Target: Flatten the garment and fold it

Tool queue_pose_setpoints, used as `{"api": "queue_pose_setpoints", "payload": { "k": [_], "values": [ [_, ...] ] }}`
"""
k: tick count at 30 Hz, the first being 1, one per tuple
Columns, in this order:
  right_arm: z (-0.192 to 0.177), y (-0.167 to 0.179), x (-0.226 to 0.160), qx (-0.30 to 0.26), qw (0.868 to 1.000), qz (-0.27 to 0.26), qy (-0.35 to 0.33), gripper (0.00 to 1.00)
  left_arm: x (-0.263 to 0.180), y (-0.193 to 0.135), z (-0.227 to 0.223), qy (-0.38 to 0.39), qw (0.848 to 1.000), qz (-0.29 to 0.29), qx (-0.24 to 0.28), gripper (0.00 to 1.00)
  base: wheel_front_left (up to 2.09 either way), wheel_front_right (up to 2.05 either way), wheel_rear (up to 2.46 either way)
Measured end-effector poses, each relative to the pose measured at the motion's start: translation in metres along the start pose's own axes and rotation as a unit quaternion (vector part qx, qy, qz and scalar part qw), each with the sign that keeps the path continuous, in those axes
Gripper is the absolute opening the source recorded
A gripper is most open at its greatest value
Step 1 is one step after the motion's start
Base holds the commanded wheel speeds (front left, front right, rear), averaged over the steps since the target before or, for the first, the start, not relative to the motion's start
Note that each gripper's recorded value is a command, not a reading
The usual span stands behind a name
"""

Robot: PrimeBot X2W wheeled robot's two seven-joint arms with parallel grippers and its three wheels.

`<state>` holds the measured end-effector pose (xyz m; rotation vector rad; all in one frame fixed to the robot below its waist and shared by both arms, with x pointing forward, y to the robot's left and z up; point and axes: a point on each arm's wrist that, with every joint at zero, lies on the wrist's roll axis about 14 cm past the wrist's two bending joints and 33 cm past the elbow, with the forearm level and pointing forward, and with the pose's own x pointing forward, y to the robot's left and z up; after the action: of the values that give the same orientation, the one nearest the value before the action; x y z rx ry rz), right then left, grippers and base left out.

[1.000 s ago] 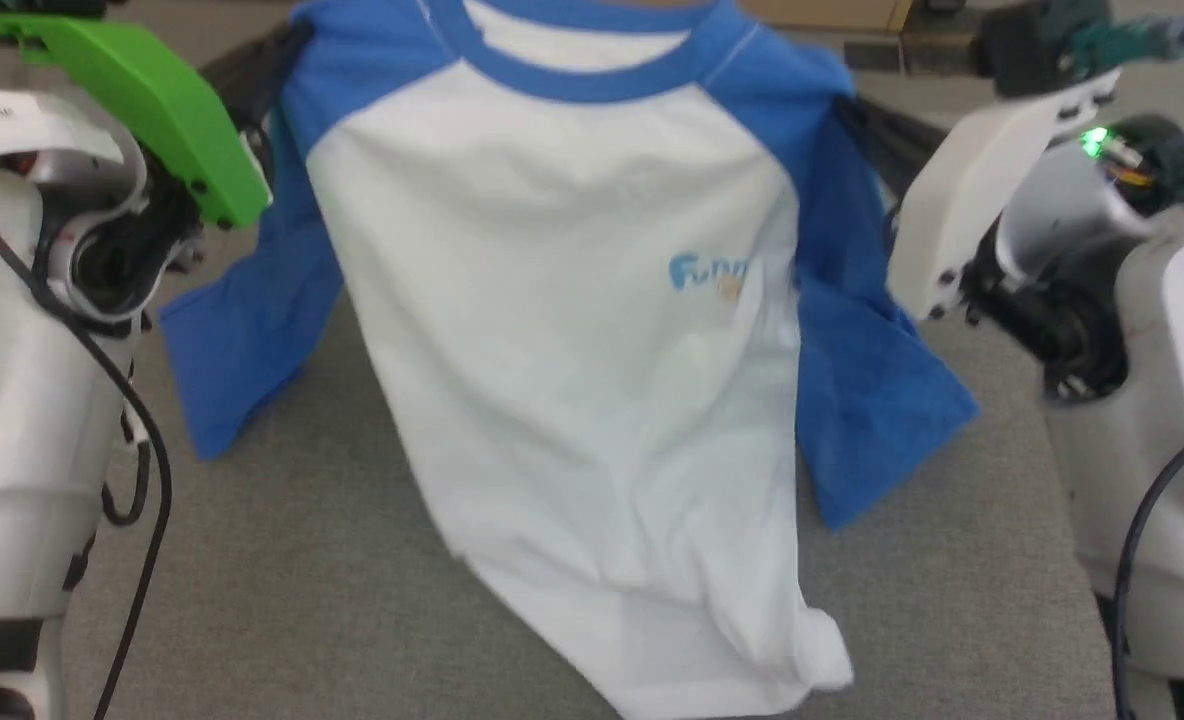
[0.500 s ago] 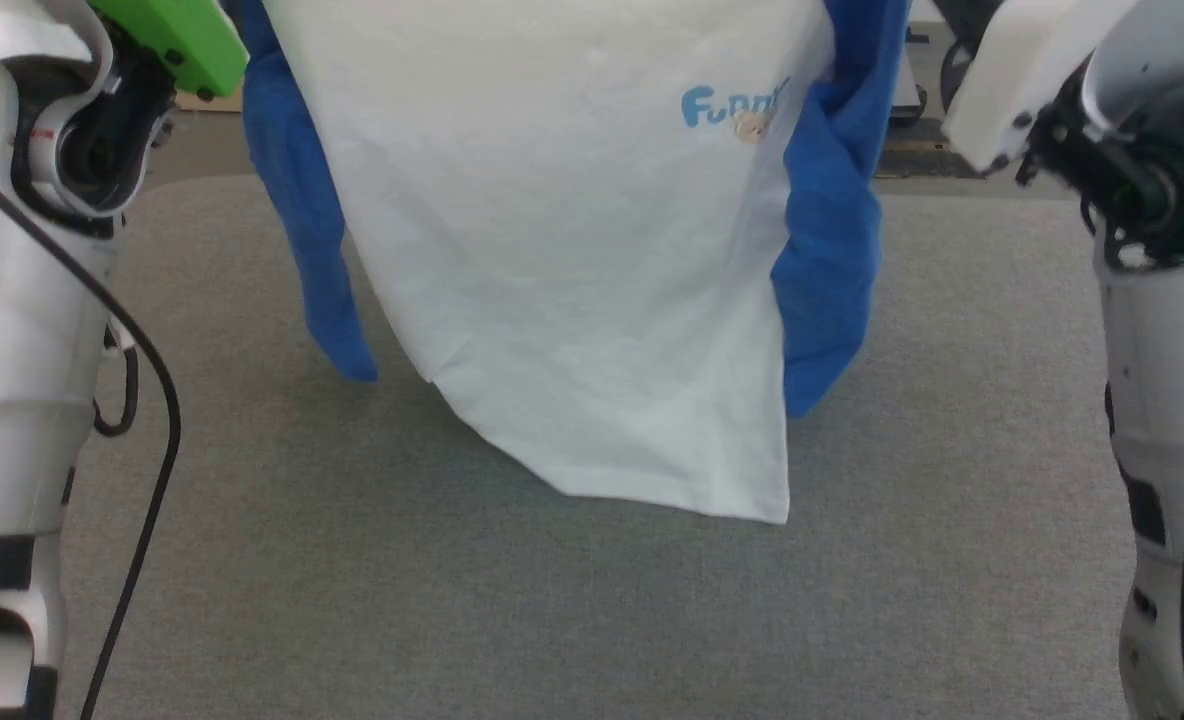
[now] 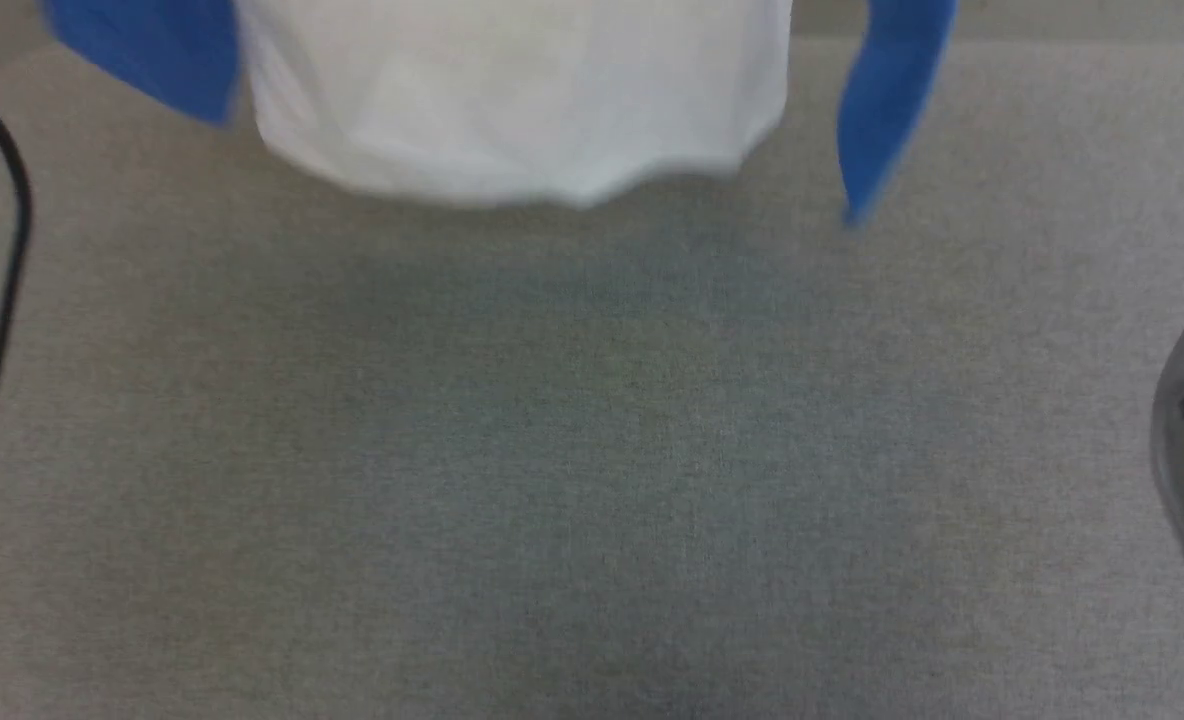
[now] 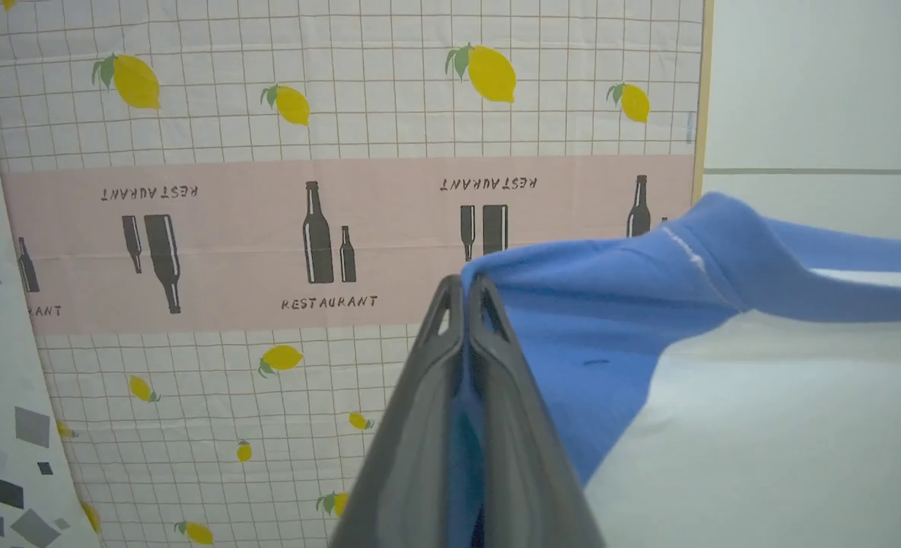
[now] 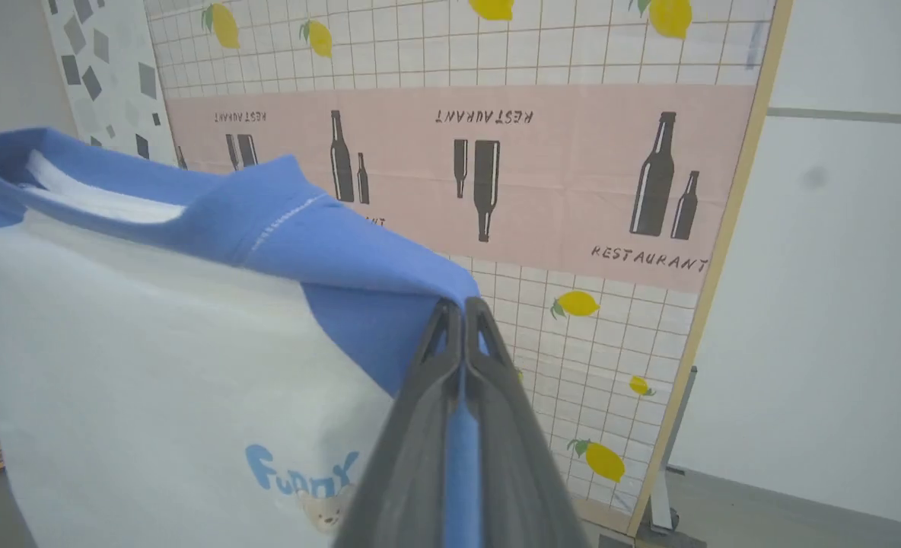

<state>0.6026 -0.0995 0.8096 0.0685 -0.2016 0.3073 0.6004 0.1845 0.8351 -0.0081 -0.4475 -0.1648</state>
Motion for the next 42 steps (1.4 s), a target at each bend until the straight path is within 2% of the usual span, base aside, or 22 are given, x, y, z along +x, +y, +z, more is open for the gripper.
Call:
{"api": "queue_pose_setpoints", "payload": {
  "k": [4, 7, 17, 24, 28, 34, 42],
  "values": [
    [0.017, -0.015, 0.027, -0.008, 0.997, -0.016, -0.069, 0.00, 0.028, 0.000, 0.009, -0.072, 0.997, 0.012, -0.021, 0.00, 0.00, 0.00, 0.00],
    [0.005, -0.024, 0.042, -0.004, 0.996, -0.020, -0.091, 0.00, 0.041, -0.001, -0.012, -0.083, 0.996, 0.010, -0.031, 0.00, 0.00, 0.00, 0.00],
    [-0.102, -0.046, 0.080, 0.012, 0.999, -0.032, -0.035, 0.00, 0.053, 0.008, -0.139, -0.021, 0.997, 0.017, -0.074, 0.00, 0.00, 0.00, 0.00],
    [-0.182, -0.043, 0.081, 0.037, 0.999, -0.027, 0.016, 0.00, 0.025, 0.011, -0.221, 0.046, 0.992, 0.021, -0.116, 0.00, 0.00, 0.00, 0.00],
    [-0.213, -0.032, 0.067, 0.053, 0.998, -0.018, 0.037, 0.00, -0.004, 0.005, -0.247, 0.080, 0.988, 0.019, -0.133, 0.00, 0.00, 0.00, 0.00],
    [-0.241, -0.012, 0.023, 0.113, 0.992, -0.007, 0.060, 0.00, -0.060, -0.007, -0.256, 0.117, 0.982, 0.008, -0.150, 0.00, 0.00, 0.00, 0.00],
    [-0.270, 0.007, -0.081, 0.159, 0.980, -0.010, 0.120, 0.00, -0.182, -0.028, -0.268, 0.216, 0.955, 0.011, -0.202, 0.00, 0.00, 0.00, 0.00]
  ]
}}
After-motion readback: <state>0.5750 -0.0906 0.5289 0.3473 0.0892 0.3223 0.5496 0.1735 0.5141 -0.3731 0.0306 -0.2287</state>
